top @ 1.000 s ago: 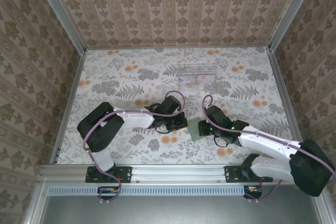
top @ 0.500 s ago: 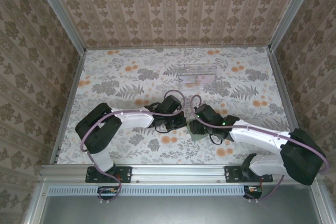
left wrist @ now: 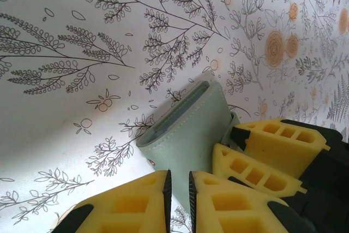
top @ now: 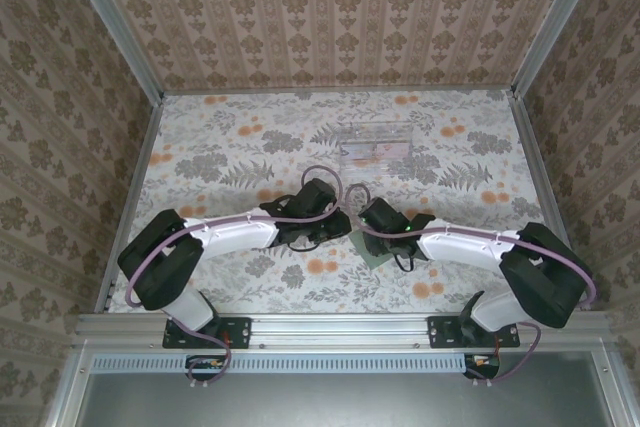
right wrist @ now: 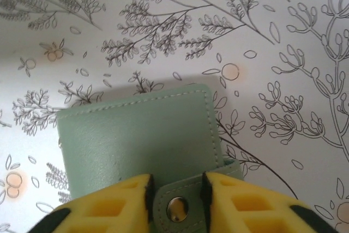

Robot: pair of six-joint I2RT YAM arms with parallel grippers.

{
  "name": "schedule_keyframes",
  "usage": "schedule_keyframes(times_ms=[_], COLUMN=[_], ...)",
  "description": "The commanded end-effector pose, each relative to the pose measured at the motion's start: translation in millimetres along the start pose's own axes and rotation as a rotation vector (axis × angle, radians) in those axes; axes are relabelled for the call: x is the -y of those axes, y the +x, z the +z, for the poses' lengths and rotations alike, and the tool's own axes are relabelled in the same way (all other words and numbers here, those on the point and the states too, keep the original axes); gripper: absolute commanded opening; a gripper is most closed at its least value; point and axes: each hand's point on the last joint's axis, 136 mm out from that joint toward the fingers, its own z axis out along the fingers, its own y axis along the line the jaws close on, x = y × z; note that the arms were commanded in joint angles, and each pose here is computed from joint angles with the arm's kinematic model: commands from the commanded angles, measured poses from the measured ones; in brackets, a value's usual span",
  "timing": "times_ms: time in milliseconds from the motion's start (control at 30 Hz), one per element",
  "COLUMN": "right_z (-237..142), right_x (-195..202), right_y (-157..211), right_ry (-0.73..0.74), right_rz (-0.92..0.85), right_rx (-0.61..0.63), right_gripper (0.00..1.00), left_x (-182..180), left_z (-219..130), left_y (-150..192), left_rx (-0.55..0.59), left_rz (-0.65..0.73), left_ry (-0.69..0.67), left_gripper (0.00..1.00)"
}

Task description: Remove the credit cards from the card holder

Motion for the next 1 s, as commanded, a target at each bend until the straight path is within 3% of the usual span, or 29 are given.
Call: schedule_keyframes(times_ms=[0, 100, 600, 967], right_z=[4, 0, -27, 9], right_x=[5, 2, -76, -82], right_y=[11, 12, -26, -17], right_ry=[0.04, 0.017, -0.384, -0.348], right_rz=[-0.018, -0.004, 0.266, 0.32], right_rx=[-0.048, -0.047, 0.057, -0.001], right_gripper=[0.16, 0.0, 0.0, 0.0], left_x=[-4, -1, -4, -44], left_z=[0, 1, -1, 19], left_y=[2, 3, 2, 22], left_rx=[-0.002, -0.005, -0.008, -0.093], left_rz=[0.029, 0.038, 0.012, -0.115], left_ry=[-0.014, -0.006, 0.001, -0.079], left_gripper=[0.19, 0.19, 0.19, 0.1])
